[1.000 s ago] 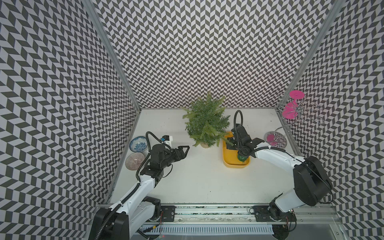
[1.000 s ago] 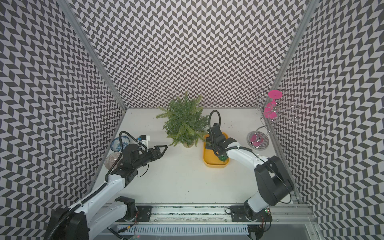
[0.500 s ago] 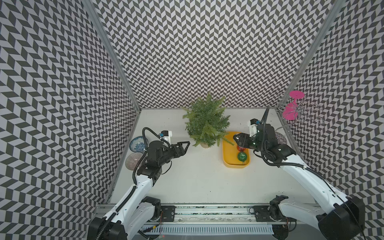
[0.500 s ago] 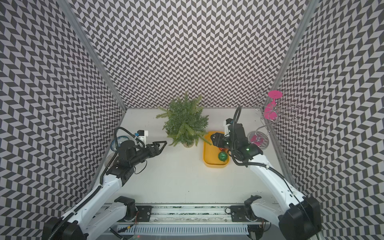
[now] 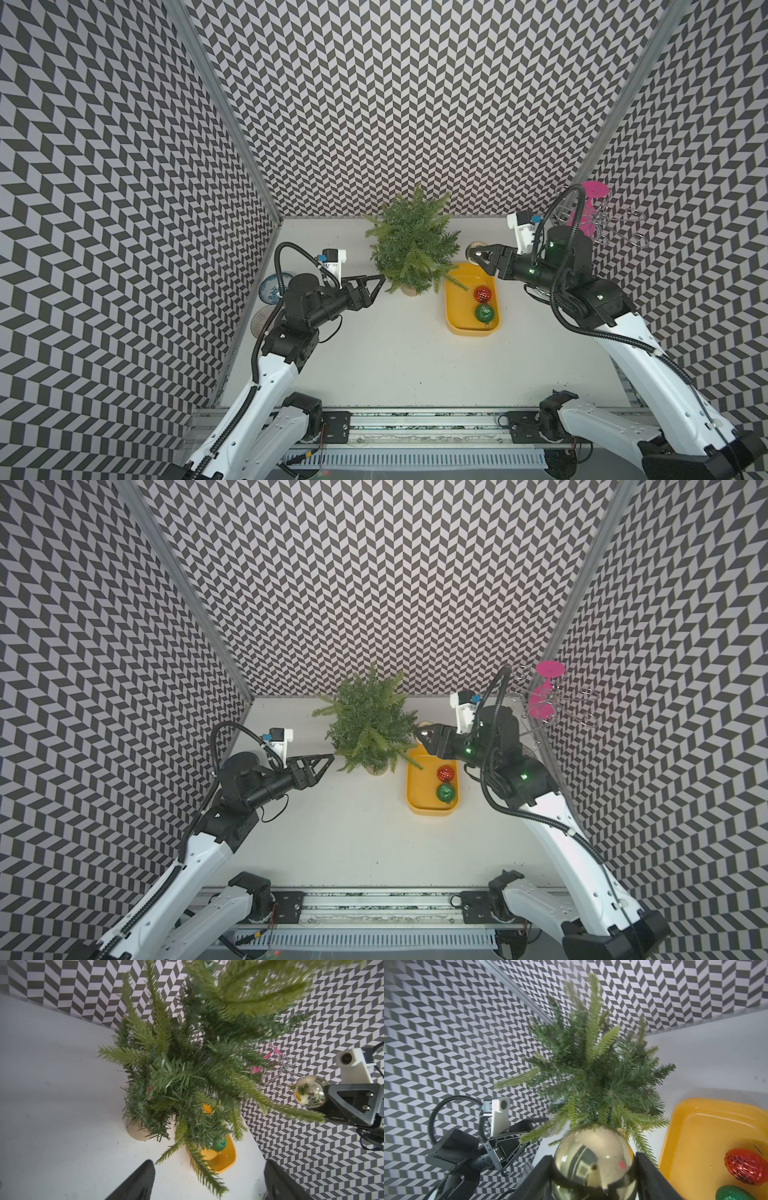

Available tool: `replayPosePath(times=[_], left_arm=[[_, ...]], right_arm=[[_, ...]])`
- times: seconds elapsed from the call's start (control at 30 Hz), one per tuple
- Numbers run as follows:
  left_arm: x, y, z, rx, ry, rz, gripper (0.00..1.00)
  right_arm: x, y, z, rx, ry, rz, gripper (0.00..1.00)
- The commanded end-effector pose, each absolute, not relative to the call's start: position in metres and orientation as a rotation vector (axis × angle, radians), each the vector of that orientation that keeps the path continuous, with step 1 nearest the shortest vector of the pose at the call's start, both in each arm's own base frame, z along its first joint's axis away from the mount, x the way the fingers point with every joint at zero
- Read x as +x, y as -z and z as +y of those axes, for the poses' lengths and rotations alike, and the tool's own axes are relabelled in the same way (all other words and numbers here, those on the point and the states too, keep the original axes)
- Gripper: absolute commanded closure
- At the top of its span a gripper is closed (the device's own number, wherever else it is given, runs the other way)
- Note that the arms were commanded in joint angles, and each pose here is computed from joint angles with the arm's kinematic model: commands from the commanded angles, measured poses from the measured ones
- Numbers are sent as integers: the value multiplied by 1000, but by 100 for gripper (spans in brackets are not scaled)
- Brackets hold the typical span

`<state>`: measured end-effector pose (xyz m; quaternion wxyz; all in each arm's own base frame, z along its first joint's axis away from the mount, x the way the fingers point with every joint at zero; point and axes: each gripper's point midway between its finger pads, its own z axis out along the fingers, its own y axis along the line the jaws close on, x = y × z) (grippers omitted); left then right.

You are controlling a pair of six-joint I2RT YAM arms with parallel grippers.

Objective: Decorate the small christmas tree with ornaments
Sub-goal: Hang an ornament on the christmas tree.

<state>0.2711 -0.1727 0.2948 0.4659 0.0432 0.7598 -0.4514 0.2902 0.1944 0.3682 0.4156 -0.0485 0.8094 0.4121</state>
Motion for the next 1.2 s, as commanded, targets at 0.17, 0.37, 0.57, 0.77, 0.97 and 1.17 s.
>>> replayPosePath(times=[0.17, 0.37, 0.57, 0.77, 0.97, 1.17], left_arm=[[261, -329, -182, 186, 1146, 1812, 15], [258, -333, -185, 197, 1161, 1800, 15], [257, -336, -187, 204, 1168, 1792, 15], [257, -336, -188, 202, 1171, 1793, 15], [257, -334, -188, 194, 1168, 1795, 15], [259, -333, -189, 192, 1173, 1799, 15]], right_arm=[[285, -416, 226, -256, -1291, 1922, 39], [286, -430, 235, -289, -1383, 1877, 39], [294, -440, 243, -307, -1420, 1852, 39], [298, -441, 248, -315, -1463, 1842, 39], [295, -433, 252, -332, -1495, 1856, 39], [301, -418, 253, -306, -1491, 1901, 39]])
